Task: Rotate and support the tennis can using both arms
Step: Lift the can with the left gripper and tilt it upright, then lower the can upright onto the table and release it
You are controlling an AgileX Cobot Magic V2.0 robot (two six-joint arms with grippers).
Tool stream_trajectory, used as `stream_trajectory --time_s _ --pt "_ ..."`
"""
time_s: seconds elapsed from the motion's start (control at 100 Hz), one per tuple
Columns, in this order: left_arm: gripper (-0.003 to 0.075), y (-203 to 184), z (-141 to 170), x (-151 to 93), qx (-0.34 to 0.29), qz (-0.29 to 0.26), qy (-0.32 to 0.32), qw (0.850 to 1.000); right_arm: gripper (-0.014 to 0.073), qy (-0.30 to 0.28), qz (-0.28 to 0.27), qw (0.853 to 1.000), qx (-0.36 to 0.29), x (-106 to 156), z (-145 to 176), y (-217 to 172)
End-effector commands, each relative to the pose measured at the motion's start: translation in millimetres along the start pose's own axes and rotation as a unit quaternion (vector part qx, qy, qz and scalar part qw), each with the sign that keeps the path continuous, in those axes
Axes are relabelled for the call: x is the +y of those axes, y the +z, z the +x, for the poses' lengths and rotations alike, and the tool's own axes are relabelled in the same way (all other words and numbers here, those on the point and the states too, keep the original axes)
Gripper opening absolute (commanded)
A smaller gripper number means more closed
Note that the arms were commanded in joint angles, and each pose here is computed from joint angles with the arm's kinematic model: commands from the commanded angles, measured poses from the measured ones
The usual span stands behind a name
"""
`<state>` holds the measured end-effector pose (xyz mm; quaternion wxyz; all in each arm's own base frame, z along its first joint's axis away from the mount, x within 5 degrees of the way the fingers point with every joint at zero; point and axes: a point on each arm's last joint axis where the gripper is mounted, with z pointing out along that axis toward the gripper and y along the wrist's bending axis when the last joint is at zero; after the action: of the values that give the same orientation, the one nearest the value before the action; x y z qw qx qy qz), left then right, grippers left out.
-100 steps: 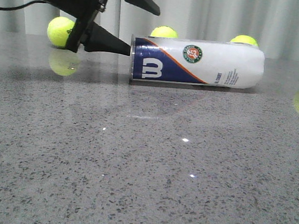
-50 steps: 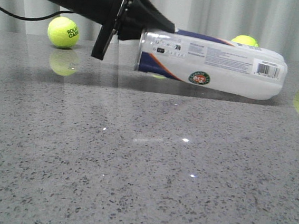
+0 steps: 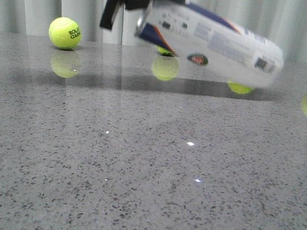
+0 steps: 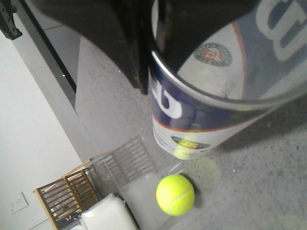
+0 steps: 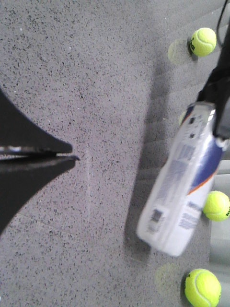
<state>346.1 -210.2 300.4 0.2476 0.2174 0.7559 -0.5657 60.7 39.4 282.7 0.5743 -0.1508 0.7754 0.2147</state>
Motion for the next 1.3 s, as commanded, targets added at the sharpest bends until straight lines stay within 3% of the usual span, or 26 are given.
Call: stream_trajectory --time_s 0.0,0.11,0.33,0.57,0.73,0.83,1.29 --pt "-0.0019 -26.4 -18.5 -61.5 -0.046 0.019 0.079 0.996 -0.0069 0.000 0.003 0.999 -0.046 0.6 -14.1 -2.4" --pt "-0.0019 -46.8 -20.5 -89.4 -0.057 -0.041 0.154 0.986 -0.0069 0.000 0.003 0.999 -0.046 0.6 -14.1 -2.4" --pt "-0.0019 -86.4 -16.7 -139.8 -0.062 -0.139 0.274 0.949 -0.0069 0.000 0.003 0.999 -0.046 0.6 -14.1 -2.4" --pt "-0.0019 -100.0 -4.7 -180.2 0.036 -0.271 0.347 0.897 -0.0069 0.000 0.003 0.999 -0.046 0.6 -14.1 -2.4" --pt "-0.0019 -101.0 4.8 -200.5 0.112 -0.305 0.343 0.881 -0.0069 0.000 0.003 0.999 -0.046 0.6 -14.1 -2.4" --pt "-0.0019 -99.3 10.8 -204.1 0.171 -0.306 0.338 0.873 -0.0069 0.000 0.003 0.999 -0.046 0.6 -14.1 -2.4" --pt "-0.0014 -70.4 5.9 -172.5 0.216 -0.316 0.320 0.867 -0.0069 0.000 0.003 0.999 -0.046 0.6 -14.1 -2.4"
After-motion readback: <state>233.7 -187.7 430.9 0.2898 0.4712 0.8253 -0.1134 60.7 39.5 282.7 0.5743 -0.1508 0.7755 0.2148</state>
